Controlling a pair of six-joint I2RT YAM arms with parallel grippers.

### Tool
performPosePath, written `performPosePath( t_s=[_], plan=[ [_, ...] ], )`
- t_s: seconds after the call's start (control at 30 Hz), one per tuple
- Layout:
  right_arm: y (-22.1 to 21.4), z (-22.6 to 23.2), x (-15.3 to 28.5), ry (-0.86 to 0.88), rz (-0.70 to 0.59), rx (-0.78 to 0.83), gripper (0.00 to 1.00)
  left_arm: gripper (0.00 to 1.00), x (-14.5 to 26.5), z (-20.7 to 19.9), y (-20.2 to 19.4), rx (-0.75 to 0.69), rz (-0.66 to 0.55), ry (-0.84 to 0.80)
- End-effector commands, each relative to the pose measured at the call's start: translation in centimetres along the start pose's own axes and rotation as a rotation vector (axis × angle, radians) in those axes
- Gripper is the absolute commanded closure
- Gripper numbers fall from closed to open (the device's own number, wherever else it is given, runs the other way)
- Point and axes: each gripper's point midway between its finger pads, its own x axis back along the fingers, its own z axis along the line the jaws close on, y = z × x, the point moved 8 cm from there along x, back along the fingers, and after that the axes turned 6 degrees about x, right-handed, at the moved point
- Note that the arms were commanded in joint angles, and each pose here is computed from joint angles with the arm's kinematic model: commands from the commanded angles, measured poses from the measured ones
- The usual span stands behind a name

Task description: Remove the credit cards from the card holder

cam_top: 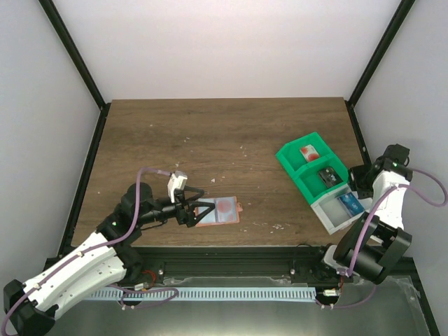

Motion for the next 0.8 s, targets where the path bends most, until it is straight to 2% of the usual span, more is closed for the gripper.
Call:
performPosePath(
  t_s=[0.0, 0.3, 0.5, 0.77],
  plan=[
    [0.3, 0.3, -0.3, 0.019, -0.015, 0.006, 0.99, 0.00, 0.0, -0.2, 0.0, -0.005, -0.002, -0.018],
    [0.2, -0.9, -1.9, -0.046, -0.003, 0.011, 1.00, 0.00, -0.1, 0.0, -0.2, 0.002, 0.004, -0.019],
    [0.9, -1.8, -1.9, -0.177, -0.037, 0.043, 0.99, 0.00, -0.2, 0.1, -0.3, 0.004, 0.007, -0.017],
    [1.3, -2.6, -2.4, -0.257, -0.051, 0.071, 0.99, 0.00, -0.3, 0.2, -0.3, 0.007, 0.015, -0.009]
  ],
)
